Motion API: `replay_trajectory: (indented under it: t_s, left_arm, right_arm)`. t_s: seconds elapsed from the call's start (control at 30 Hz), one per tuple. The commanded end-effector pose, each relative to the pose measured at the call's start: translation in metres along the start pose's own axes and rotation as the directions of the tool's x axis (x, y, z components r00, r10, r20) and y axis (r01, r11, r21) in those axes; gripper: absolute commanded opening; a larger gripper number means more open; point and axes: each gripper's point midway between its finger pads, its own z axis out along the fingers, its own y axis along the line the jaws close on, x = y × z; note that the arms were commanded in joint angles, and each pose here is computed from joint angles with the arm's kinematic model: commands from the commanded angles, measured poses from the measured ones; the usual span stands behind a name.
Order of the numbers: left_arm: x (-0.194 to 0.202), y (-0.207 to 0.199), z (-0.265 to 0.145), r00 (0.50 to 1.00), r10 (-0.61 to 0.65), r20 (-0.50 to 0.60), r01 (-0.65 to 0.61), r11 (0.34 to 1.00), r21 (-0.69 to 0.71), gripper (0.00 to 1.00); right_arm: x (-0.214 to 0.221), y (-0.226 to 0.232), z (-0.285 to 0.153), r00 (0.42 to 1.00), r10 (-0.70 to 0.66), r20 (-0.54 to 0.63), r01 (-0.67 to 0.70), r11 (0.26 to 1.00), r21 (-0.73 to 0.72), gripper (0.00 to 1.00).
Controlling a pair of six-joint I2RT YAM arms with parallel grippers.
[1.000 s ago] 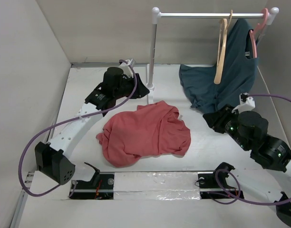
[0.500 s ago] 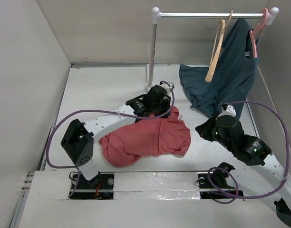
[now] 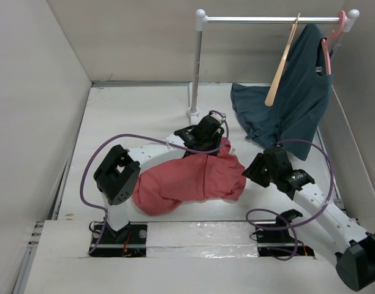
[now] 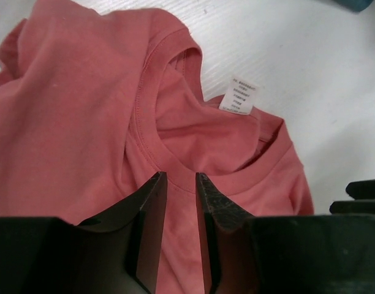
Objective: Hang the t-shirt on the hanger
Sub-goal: Pick up the T-shirt from the center of the board.
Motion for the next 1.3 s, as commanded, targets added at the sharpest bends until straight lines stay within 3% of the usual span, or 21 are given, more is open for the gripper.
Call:
replay_trajectory:
  t_s: [0.0,0.2,0.37,0.43,0.5,0.67,0.77,0.97,1.27]
  left_arm:
    - [-0.017,-0.010,0.005,0.998,0.037,0.042,-0.037,0.999,0.014,0.22]
    - [-0.003,-0.007,0.024,0.996,0.091,0.017,-0.090,0.995,-0.030,0.25]
    - [-0.003,-0.005,0.041,0.993,0.114,0.000,-0.114,0.992,-0.048,0.25]
    - [-0.007,-0.002,0.046,0.993,0.121,0.010,-0.120,0.990,-0.072,0.25]
    - [-0.013,-0.001,0.049,0.991,0.128,0.028,-0.125,0.989,-0.085,0.25]
    - [-0.016,0.009,0.068,0.985,0.174,0.014,-0.170,0.974,-0.151,0.28]
    - [-0.019,0.010,0.076,0.982,0.186,0.014,-0.181,0.969,-0.167,0.28]
    - [-0.023,0.015,0.084,0.979,0.202,0.014,-0.197,0.964,-0.179,0.28]
    - [-0.021,0.011,0.093,0.975,0.222,-0.002,-0.220,0.963,-0.154,0.26]
  right_arm:
    - [-0.009,0.017,0.013,0.999,0.023,-0.024,-0.026,0.993,-0.117,0.52]
    - [0.007,0.003,0.040,0.993,0.082,-0.090,-0.092,0.989,-0.115,0.52]
    - [0.014,-0.005,0.056,0.986,0.103,-0.127,-0.116,0.989,-0.095,0.45]
    - [0.019,-0.006,0.059,0.985,0.106,-0.139,-0.121,0.987,-0.104,0.35]
    - [0.023,-0.006,0.059,0.982,0.115,-0.147,-0.133,0.984,-0.121,0.15]
    - [0.028,-0.011,0.046,0.981,0.107,-0.161,-0.125,0.987,-0.104,0.00]
    - [0.039,-0.015,0.032,0.973,0.104,-0.206,-0.125,0.988,-0.091,0.00]
    - [0.025,0.003,-0.005,0.988,0.070,-0.134,-0.086,0.989,-0.121,0.00]
    - [0.040,-0.001,-0.012,0.980,0.058,-0.193,-0.078,0.992,-0.097,0.00]
